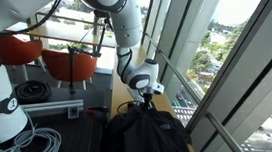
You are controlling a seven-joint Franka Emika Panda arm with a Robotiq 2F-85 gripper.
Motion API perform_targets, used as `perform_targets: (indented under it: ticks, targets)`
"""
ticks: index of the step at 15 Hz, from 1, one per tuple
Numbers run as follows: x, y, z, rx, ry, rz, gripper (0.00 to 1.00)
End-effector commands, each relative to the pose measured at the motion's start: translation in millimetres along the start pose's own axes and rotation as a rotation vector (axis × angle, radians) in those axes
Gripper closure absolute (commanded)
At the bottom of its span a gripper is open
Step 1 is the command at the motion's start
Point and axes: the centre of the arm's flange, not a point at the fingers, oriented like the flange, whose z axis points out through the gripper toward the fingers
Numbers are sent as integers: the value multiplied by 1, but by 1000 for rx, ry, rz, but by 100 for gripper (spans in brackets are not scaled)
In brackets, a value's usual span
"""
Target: Pull closed the zipper on the jumper
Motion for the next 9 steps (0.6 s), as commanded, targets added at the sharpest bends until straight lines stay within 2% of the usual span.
perform_targets:
  ticks: [1, 9]
  targets:
    - [14, -37, -2, -7, 5, -27, 98]
    - [24, -94, -14, 12, 25, -82, 98]
